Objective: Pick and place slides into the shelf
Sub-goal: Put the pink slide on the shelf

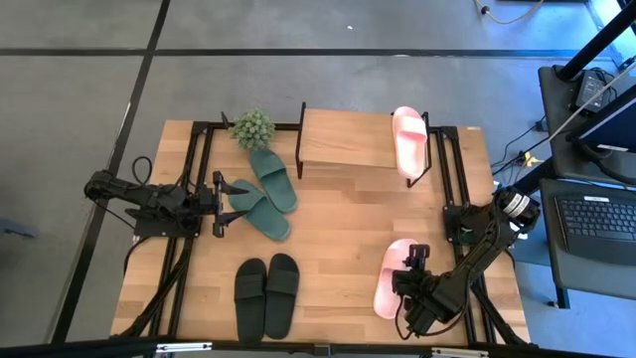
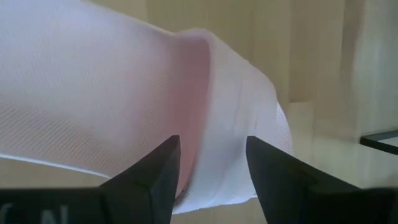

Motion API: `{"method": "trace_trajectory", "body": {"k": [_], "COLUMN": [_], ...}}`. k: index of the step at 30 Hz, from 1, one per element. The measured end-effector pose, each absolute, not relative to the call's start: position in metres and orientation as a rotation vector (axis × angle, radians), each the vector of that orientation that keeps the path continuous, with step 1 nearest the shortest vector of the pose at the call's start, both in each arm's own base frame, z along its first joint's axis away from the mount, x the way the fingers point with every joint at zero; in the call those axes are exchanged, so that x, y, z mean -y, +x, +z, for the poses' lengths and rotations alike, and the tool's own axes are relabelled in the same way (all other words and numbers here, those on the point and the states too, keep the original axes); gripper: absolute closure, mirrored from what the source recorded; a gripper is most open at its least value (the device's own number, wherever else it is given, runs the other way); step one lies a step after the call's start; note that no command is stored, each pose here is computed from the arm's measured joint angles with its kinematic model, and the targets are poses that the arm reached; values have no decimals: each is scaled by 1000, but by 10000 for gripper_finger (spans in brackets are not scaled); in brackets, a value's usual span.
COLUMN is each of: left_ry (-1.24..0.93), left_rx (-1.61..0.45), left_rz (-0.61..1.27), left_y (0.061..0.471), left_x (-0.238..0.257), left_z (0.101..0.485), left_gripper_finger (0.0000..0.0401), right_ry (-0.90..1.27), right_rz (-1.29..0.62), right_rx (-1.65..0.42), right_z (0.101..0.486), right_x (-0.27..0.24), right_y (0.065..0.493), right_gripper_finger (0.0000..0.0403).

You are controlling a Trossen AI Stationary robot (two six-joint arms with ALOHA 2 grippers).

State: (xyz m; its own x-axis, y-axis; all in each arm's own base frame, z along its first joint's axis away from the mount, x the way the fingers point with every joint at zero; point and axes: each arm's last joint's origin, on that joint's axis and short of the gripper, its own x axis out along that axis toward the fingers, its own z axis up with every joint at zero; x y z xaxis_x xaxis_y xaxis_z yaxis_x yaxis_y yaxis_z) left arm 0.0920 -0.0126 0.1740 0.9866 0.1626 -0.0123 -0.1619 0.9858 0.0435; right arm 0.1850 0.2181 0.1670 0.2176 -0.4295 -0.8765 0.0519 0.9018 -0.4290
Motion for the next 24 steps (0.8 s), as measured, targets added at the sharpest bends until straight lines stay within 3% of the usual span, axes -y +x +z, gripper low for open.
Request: {"method": "trace_trajectory", "body": {"k": [20, 24], "left_ry": [42, 42], "left_rx": [-16, -16], "left_rz": [163, 163], "left_y": [92, 92], "left_x": [13, 13], "left_z": [174, 174], "left_gripper_finger": [138, 138], "right_ry": [-358, -371], "right_rz": [-356, -363], "right_rx": [-1339, -1346], "right_z": [168, 168], "right_x": [-215, -214], "right_y": [184, 183], "right_gripper_finger": [217, 237]}}
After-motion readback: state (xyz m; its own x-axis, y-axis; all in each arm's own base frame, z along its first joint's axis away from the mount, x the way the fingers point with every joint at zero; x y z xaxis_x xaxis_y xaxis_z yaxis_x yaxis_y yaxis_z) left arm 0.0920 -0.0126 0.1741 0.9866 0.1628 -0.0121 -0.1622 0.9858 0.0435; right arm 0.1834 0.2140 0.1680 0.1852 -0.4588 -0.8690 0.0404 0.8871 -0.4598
